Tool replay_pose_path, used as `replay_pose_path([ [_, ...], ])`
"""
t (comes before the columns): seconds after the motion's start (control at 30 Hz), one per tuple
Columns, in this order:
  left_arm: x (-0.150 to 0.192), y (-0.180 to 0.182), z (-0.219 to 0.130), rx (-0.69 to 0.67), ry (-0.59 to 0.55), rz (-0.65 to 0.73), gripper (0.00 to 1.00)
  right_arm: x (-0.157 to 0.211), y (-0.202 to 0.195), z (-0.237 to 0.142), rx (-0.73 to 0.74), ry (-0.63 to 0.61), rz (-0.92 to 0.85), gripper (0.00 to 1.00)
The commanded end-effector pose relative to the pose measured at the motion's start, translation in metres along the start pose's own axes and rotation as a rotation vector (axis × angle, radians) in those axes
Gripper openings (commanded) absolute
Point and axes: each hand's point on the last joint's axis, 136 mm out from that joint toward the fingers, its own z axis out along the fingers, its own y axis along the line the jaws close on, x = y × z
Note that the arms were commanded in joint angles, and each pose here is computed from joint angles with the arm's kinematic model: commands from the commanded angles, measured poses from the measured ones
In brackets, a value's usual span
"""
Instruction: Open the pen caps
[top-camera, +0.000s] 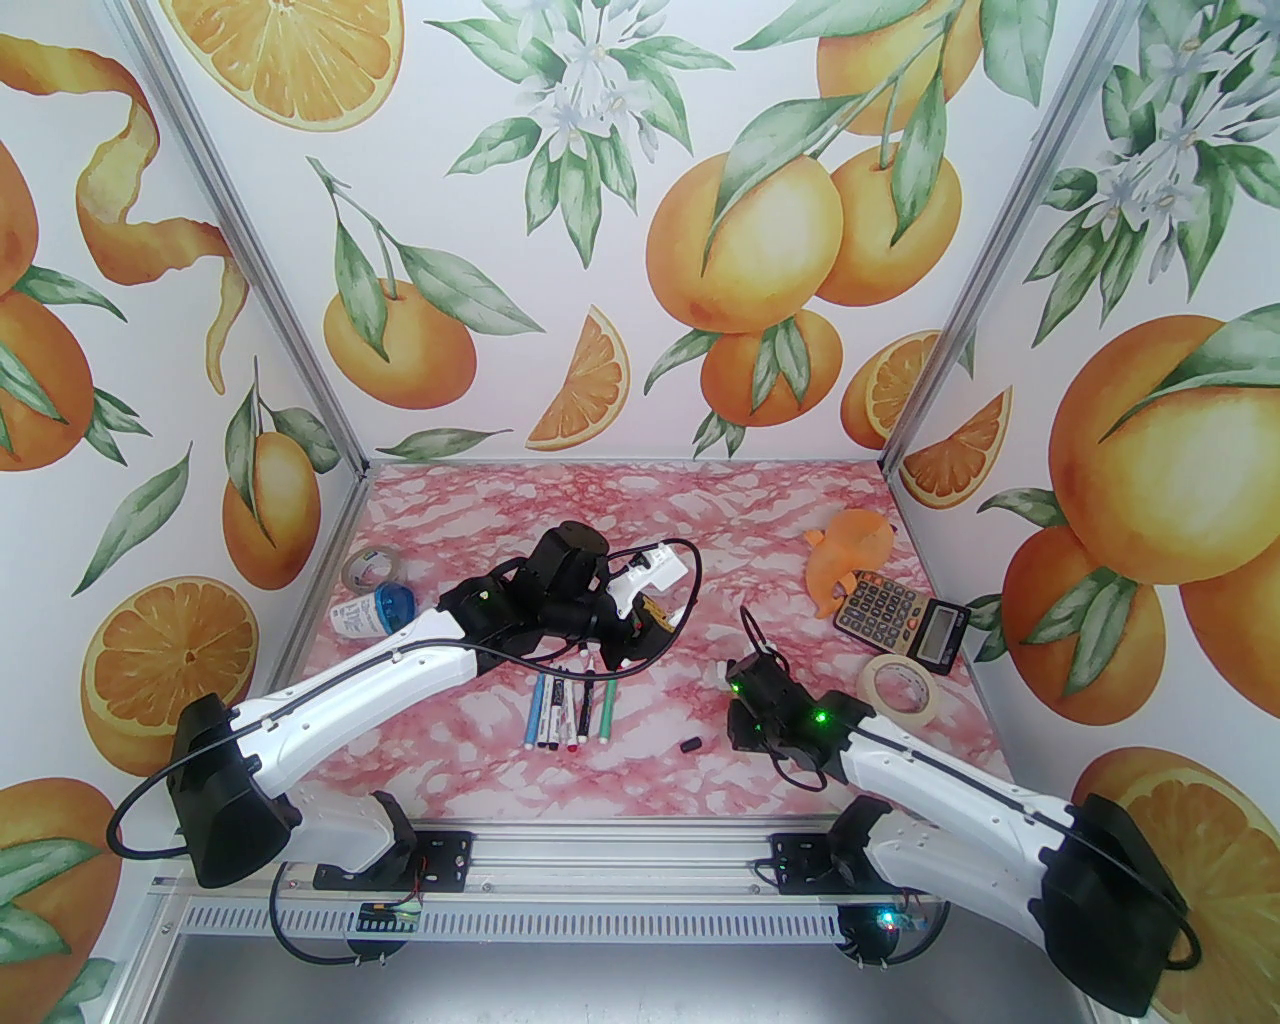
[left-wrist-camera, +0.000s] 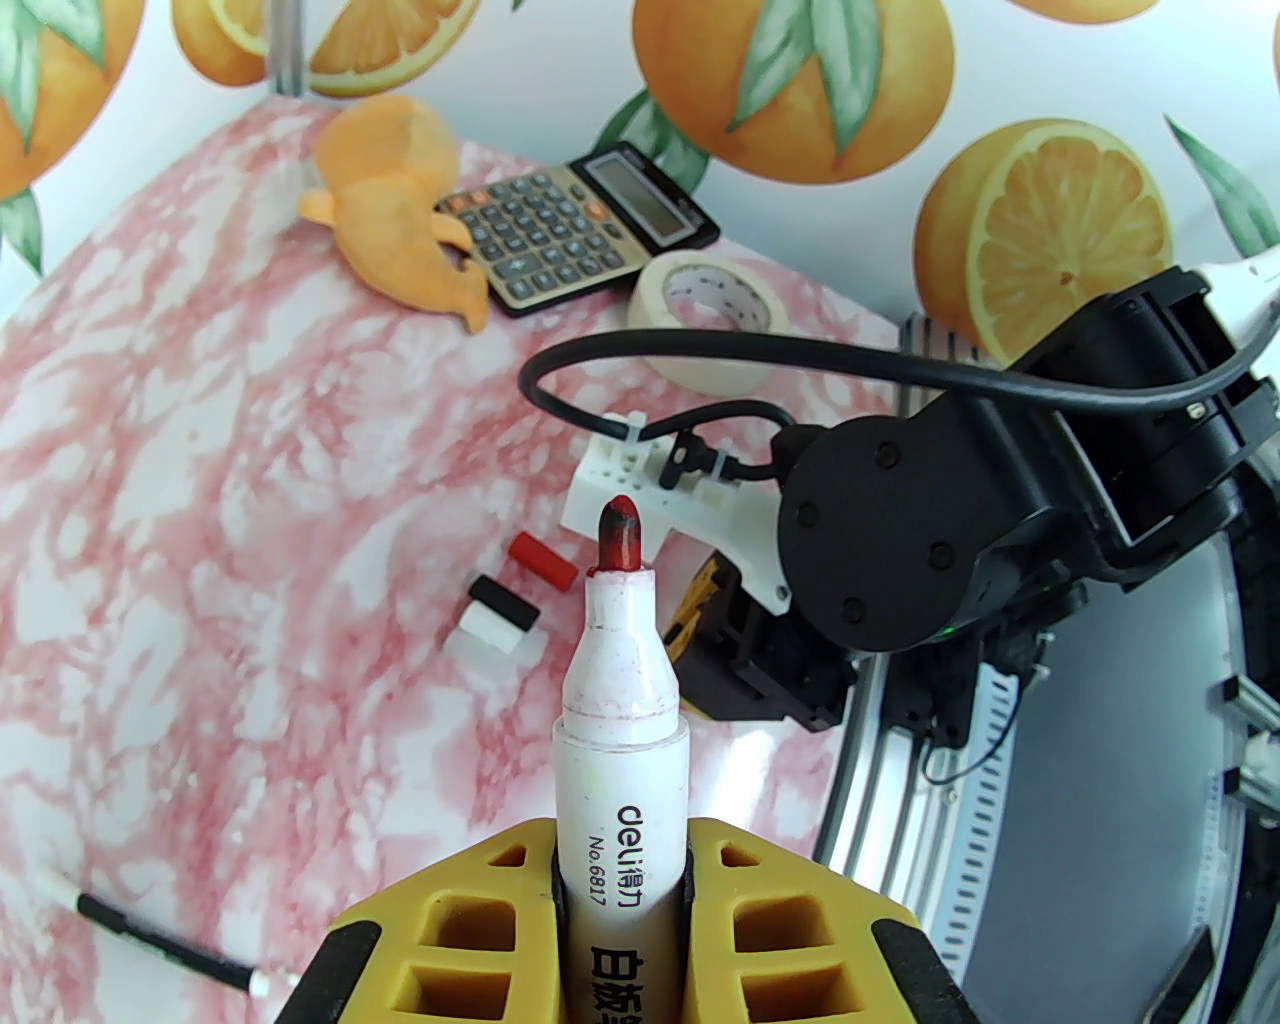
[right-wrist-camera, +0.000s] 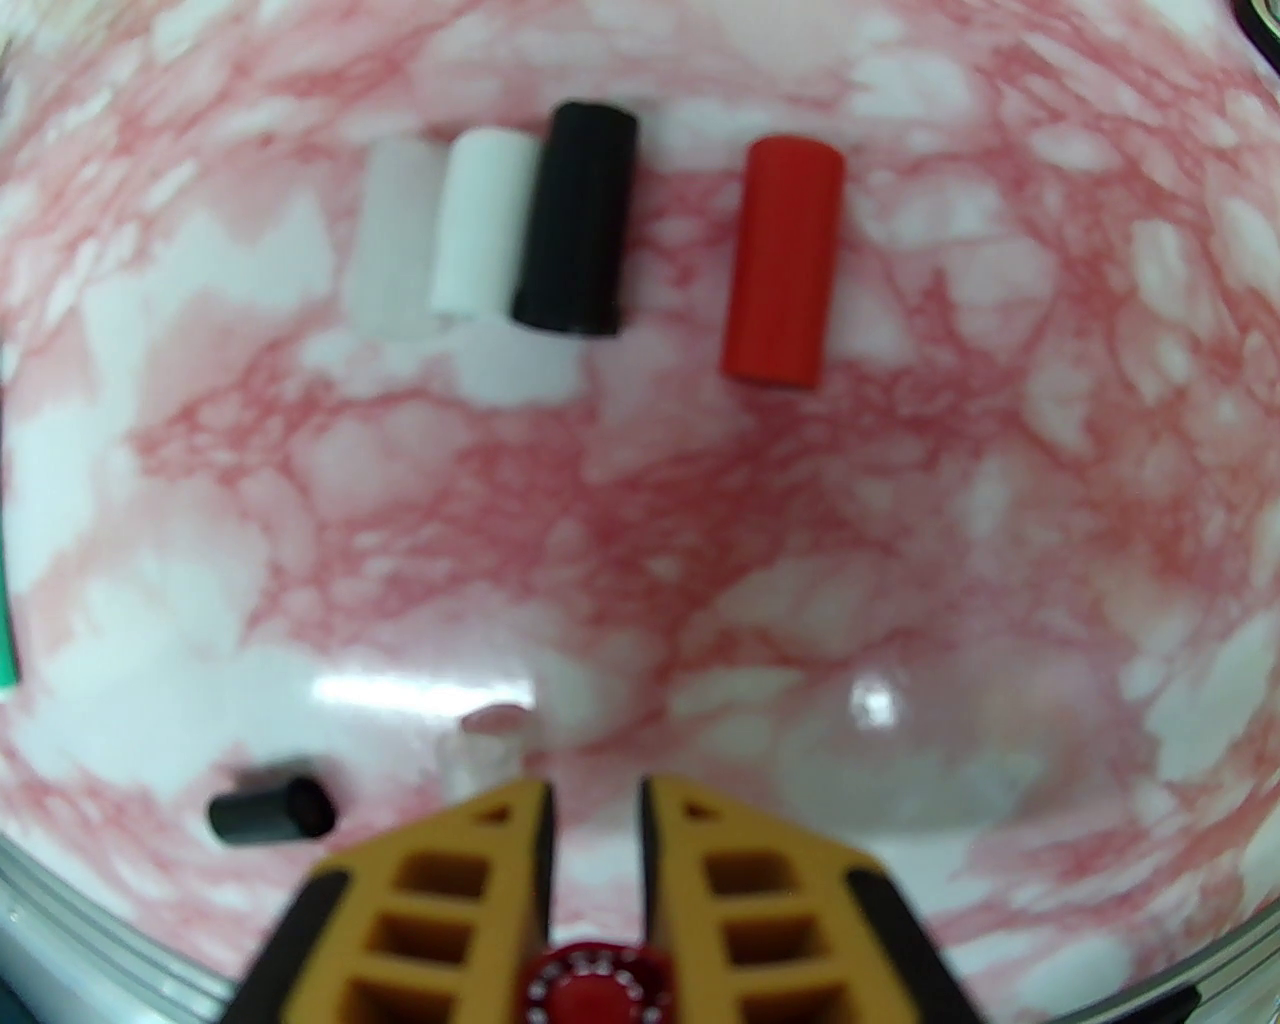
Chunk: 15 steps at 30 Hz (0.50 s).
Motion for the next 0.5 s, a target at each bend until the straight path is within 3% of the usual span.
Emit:
replay_pose_path([
  [0.0, -0.0009, 0.0009, 0.0025, 0.008, -0.007, -0.004, 0.03, -0.0028, 0.0021, 0.0044, -0.009, -0.009, 0.012, 0.19],
  [0.47, 0.0011, 0.0008, 0.006, 0.016, 0.004, -0.012, 0.03, 0.0017, -0.0014, 0.0109, 0.013, 0.012, 0.006, 0.2],
])
